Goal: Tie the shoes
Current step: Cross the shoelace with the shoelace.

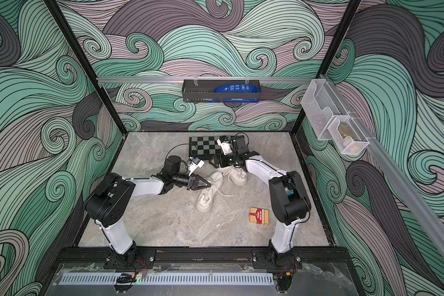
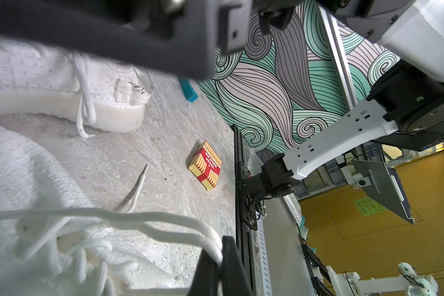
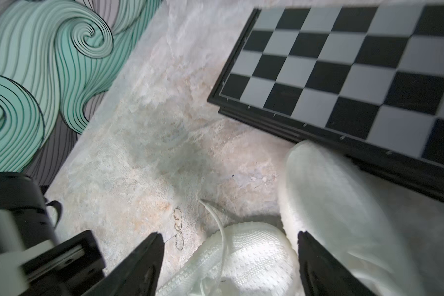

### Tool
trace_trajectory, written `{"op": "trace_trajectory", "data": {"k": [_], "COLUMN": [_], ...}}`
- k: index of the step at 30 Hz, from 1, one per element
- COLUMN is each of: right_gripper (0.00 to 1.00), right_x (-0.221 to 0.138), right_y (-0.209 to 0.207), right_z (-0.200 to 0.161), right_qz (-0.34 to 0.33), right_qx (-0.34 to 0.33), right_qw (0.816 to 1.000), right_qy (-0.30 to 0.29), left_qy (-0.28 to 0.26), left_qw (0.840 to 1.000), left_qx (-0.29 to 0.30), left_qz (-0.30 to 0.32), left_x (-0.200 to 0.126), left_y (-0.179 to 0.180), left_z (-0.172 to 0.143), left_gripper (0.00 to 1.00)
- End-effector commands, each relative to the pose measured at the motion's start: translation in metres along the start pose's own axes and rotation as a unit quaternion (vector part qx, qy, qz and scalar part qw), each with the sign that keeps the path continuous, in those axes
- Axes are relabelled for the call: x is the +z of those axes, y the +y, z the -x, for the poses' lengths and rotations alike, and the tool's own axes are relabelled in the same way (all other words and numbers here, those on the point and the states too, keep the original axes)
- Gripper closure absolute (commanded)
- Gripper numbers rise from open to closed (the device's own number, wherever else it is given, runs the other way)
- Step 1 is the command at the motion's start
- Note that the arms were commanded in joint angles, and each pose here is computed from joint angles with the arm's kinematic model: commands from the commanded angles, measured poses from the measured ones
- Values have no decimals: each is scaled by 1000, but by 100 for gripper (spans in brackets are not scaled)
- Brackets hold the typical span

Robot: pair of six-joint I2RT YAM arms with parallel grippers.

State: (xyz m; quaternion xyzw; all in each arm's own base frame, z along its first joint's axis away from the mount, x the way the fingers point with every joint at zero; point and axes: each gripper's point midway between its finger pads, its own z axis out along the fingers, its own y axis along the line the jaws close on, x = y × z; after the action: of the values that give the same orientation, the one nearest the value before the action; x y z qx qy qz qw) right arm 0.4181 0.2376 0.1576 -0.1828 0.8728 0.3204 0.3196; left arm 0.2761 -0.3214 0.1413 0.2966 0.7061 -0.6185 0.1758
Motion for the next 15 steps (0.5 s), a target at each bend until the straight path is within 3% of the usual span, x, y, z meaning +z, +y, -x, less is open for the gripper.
{"op": "trace_trajectory", "data": {"k": [1, 5, 10, 15], "right_gripper": [13, 11, 11, 13], "right_x": [-24, -53, -68, -58], "right_y": [40, 69, 59, 77], "right_z": [0, -14, -48, -75], "right_qz": [83, 141, 73, 48], "right_qx": [-35, -59, -74, -92], "right_qw": [996, 984, 983, 981], "right_qy": [-30, -90, -153, -167], "left_qy": [-17, -30, -39, -39], "left_qw": [999, 999, 999, 999], "left_qx": [25, 12, 1, -7], "left_qz": [-26, -26, -17, -12], "left_x": [-5, -8, -9, -8], "left_y": [-18, -15, -9, -4], "left_z": [15, 20, 21, 18], "left_gripper": [100, 100, 100, 100]}}
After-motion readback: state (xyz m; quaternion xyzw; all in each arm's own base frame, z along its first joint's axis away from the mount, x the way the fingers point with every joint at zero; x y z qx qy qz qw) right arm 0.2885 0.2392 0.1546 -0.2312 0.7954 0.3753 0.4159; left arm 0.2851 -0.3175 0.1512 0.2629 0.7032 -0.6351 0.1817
